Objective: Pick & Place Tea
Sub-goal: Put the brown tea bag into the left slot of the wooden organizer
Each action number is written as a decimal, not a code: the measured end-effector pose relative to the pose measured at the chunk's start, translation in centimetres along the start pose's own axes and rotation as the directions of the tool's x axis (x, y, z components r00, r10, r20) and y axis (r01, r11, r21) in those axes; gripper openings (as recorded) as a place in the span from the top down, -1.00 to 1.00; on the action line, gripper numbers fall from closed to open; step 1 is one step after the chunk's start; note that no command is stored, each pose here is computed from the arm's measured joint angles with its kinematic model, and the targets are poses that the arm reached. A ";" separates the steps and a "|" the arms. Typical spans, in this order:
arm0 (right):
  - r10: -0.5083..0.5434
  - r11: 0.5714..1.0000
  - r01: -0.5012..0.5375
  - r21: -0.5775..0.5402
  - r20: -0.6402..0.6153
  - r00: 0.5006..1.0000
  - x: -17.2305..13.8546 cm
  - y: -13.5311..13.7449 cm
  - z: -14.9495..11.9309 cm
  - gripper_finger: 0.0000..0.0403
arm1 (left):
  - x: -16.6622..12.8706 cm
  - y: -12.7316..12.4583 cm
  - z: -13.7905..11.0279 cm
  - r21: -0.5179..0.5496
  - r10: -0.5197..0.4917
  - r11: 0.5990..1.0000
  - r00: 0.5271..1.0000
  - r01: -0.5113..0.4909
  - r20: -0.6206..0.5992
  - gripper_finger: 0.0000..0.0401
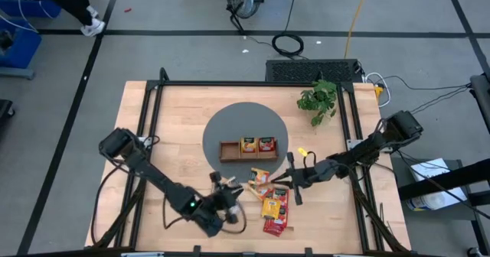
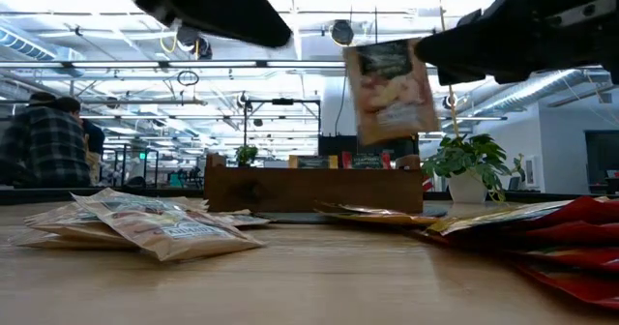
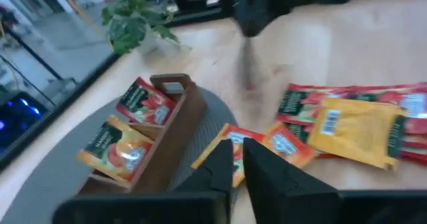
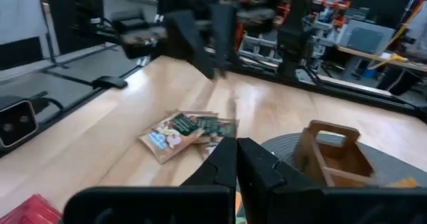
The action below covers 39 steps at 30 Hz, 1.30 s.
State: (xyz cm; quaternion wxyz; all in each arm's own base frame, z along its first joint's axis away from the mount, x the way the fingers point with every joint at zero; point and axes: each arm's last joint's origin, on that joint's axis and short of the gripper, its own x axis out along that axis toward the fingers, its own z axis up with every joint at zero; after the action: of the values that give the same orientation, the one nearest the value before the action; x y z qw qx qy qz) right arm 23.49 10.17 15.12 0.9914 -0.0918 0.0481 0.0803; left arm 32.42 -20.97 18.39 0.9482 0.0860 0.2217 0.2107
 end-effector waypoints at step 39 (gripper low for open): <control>-0.015 0.998 0.012 -0.061 -0.042 0.999 0.2 -0.4 -0.3 1.00 | 7.0 4.2 2.2 -0.212 -0.332 0.927 0.939 0.308 -0.091 -0.13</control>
State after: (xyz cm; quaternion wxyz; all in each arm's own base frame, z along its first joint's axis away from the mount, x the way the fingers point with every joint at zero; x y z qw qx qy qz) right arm 23.78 9.72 14.83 0.9874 -0.1239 0.0662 0.0729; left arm 37.57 -14.29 18.73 0.9579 -0.0579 0.2700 0.0785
